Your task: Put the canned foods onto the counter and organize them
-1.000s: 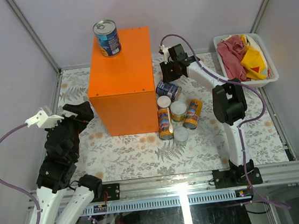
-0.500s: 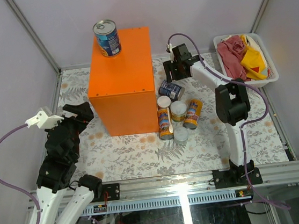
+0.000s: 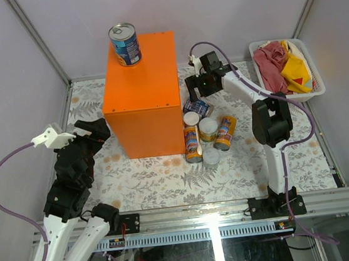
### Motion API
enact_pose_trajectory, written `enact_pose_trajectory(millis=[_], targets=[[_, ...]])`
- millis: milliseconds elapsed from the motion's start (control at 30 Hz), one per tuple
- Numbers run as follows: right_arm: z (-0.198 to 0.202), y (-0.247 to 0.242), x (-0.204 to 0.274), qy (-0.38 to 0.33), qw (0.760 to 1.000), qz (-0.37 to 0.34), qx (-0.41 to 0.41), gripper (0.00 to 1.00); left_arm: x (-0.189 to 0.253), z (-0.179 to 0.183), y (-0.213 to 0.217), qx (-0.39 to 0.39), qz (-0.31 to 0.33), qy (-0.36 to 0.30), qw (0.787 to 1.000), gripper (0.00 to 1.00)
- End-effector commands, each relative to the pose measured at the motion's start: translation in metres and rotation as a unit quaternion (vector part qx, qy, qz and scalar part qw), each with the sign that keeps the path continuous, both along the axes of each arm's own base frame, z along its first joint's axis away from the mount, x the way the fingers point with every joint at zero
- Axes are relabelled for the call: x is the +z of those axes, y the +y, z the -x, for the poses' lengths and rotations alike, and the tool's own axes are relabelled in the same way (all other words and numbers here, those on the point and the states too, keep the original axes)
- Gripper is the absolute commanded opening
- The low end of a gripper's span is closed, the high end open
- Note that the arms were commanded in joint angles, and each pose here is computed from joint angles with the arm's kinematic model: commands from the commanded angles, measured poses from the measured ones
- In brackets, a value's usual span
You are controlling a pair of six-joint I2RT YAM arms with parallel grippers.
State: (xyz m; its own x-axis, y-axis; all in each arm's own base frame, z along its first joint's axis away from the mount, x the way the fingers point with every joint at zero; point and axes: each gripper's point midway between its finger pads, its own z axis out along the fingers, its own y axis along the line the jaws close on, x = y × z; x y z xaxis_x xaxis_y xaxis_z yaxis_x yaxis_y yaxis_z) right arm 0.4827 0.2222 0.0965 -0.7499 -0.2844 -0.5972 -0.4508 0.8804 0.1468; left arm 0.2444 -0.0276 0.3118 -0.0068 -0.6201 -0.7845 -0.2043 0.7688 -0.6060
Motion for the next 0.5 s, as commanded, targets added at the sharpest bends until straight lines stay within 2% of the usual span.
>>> enact_pose_trajectory(millis=[0,200,467], targets=[[0.015,0.028,0.037,-0.023,0.997,-0.03,0.061,0.9,0.009,-0.002,-0.004,-0.008,0.009,-0.015,1.0,0.91],[0.026,0.042,0.018,0.0,0.996,-0.025,0.088,0.9,0.011,0.0,-0.003,-0.009,0.004,-0.016,1.0,0.91],[0.021,0.032,-0.024,0.024,0.997,0.023,0.069,0.89,0.008,0.003,-0.001,-0.007,-0.003,-0.006,1.0,0.91]])
